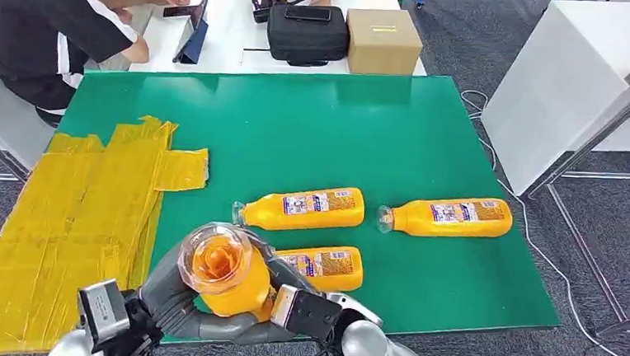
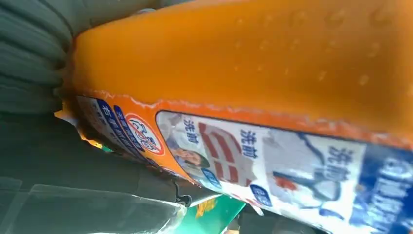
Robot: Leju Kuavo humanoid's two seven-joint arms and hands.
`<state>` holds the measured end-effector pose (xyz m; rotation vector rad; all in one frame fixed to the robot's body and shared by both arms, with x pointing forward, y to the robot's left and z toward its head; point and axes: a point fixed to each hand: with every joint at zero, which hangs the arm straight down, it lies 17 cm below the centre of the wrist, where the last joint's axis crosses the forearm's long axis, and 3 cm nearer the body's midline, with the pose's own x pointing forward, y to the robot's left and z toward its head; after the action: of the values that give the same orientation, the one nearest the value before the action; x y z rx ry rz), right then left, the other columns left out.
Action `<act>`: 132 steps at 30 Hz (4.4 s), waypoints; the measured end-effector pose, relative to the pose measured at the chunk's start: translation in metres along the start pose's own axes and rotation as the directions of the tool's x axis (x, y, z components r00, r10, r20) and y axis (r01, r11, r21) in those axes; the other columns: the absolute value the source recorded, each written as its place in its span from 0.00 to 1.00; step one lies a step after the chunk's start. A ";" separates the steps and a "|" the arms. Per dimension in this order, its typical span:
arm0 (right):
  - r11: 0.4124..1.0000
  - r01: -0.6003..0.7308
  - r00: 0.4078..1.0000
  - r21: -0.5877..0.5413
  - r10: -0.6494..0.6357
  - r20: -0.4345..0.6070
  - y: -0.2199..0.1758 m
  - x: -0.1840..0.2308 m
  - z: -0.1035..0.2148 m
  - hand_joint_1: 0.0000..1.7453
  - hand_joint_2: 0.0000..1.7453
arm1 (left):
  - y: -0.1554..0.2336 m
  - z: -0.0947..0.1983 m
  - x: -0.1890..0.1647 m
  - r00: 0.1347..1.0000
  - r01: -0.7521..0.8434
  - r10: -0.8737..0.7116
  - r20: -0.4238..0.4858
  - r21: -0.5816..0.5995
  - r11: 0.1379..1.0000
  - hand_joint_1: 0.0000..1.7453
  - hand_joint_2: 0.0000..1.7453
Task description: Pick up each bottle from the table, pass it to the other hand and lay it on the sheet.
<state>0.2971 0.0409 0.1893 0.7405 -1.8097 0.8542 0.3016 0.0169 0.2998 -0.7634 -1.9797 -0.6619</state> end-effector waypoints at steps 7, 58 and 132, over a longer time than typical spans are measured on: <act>0.993 -0.043 0.999 -0.114 0.045 0.018 -0.022 0.001 0.010 0.00 1.00 | 0.007 0.009 -0.003 0.999 0.038 -0.038 0.003 0.064 0.997 1.00 1.00; 0.631 -0.343 0.925 -0.696 0.355 -0.134 -0.163 0.055 0.168 0.00 1.00 | 0.129 0.103 -0.021 0.209 0.966 -0.824 -0.526 0.242 0.090 1.00 1.00; 0.665 -0.412 0.904 -0.623 0.382 -0.190 -0.120 0.033 0.189 0.00 1.00 | 0.229 0.208 -0.225 -0.051 0.915 -0.708 -0.704 -0.317 0.250 0.00 1.00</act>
<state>0.2852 -0.1857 0.1932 -0.1438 -2.0800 0.4240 0.4492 0.2580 0.0425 1.0494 -1.3947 -1.1367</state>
